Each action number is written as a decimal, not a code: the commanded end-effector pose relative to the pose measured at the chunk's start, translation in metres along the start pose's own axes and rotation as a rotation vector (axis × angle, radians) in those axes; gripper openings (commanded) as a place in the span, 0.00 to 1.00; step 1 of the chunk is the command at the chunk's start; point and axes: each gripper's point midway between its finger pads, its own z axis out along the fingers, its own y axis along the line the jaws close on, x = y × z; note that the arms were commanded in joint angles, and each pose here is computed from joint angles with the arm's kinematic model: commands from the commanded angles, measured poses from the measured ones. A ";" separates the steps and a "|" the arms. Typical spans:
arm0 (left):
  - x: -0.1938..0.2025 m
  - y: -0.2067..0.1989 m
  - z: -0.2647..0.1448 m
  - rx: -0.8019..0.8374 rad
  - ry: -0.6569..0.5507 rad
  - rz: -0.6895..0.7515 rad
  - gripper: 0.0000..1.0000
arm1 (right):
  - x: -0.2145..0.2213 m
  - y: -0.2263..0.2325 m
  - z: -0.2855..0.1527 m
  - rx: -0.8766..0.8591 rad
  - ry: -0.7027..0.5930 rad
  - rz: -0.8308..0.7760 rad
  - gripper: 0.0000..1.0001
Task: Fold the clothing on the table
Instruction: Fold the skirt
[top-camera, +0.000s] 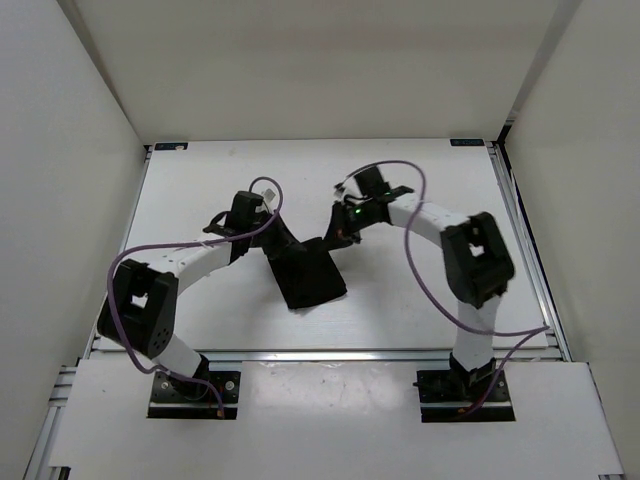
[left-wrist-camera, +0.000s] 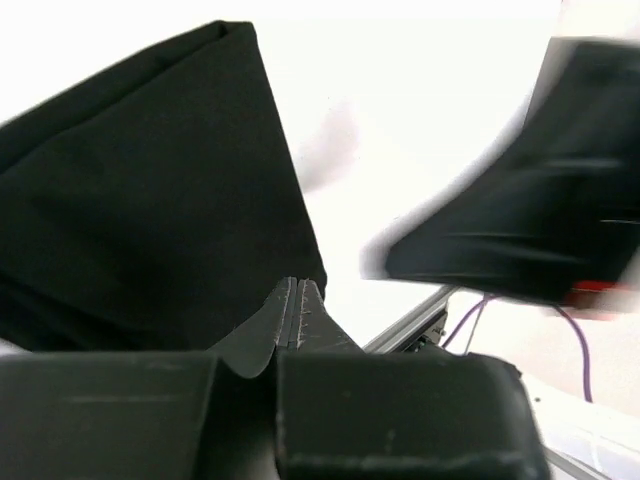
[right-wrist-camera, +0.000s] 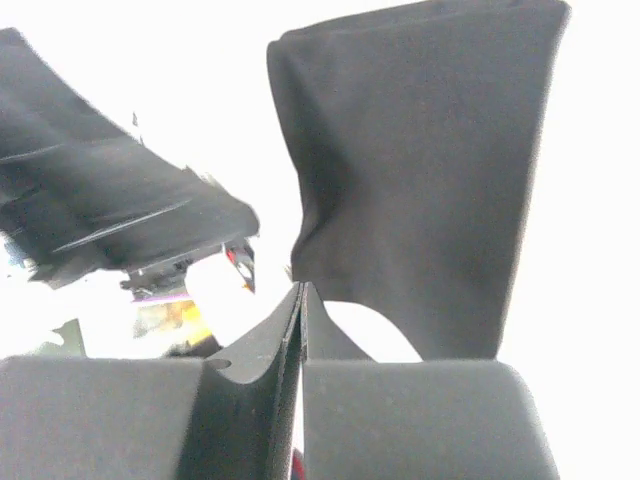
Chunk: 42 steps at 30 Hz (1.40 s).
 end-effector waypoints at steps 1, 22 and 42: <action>0.011 -0.005 0.011 0.046 0.027 -0.024 0.00 | -0.016 0.007 -0.053 -0.005 -0.171 -0.004 0.00; 0.060 0.106 0.002 -0.176 0.040 -0.106 0.00 | 0.028 -0.025 -0.085 -0.024 -0.198 0.058 0.00; -0.012 -0.004 -0.058 0.157 -0.132 -0.100 0.00 | 0.033 -0.004 -0.016 0.050 0.157 -0.139 0.25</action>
